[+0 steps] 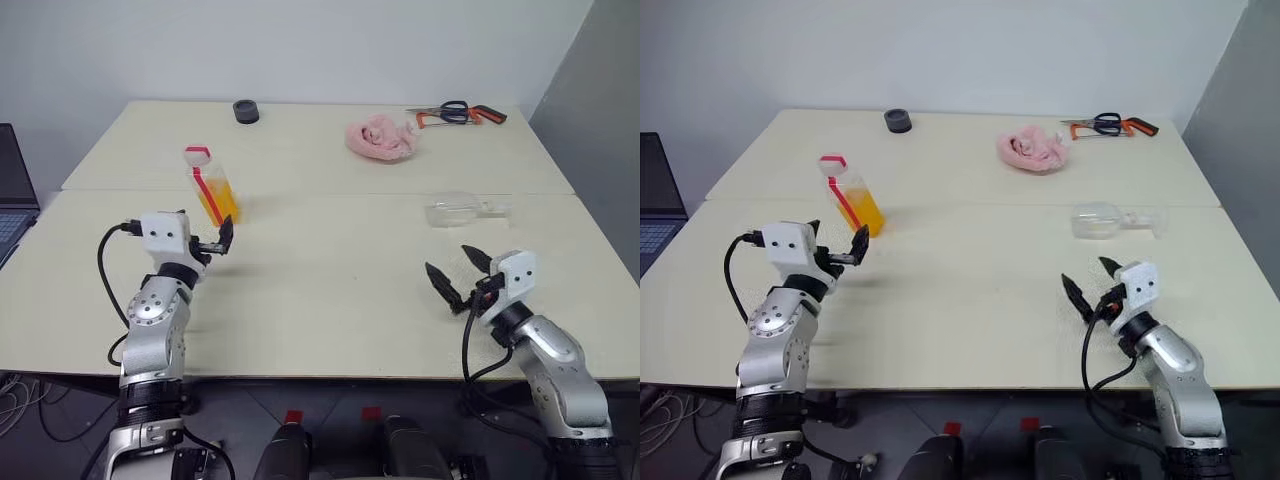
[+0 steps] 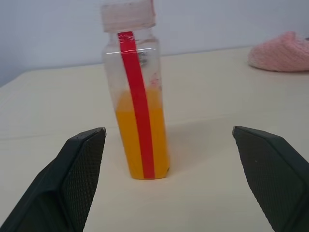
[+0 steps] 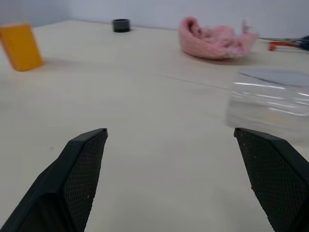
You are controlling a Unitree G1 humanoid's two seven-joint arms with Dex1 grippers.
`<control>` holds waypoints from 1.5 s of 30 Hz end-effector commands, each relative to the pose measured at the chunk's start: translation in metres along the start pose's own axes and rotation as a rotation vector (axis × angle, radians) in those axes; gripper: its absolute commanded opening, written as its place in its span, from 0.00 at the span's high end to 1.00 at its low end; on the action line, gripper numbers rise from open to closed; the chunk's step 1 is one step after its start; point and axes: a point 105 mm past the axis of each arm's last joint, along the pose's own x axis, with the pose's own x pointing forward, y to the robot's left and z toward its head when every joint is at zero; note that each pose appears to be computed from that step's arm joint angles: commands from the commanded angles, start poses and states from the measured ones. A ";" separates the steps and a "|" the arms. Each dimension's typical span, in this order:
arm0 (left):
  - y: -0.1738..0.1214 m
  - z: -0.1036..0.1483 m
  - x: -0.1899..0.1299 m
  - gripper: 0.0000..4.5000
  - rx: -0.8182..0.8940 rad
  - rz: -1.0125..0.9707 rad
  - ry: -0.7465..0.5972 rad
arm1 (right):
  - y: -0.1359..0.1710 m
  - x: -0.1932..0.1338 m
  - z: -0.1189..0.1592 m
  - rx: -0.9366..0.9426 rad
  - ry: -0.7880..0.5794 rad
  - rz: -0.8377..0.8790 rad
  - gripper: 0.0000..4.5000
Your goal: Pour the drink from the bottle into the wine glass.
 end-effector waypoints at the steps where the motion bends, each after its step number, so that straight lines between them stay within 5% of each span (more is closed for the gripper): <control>1: 0.012 0.020 0.007 0.00 0.010 0.014 -0.041 | 0.021 0.007 0.026 0.001 -0.055 0.127 0.00; 8: 0.014 0.029 0.026 0.00 0.012 0.005 -0.032 | 0.044 0.014 0.036 0.003 -0.036 0.272 0.00; 45: 0.011 0.045 0.094 0.00 -0.026 -0.108 0.039 | 0.063 0.023 0.057 -0.009 -0.073 0.389 0.00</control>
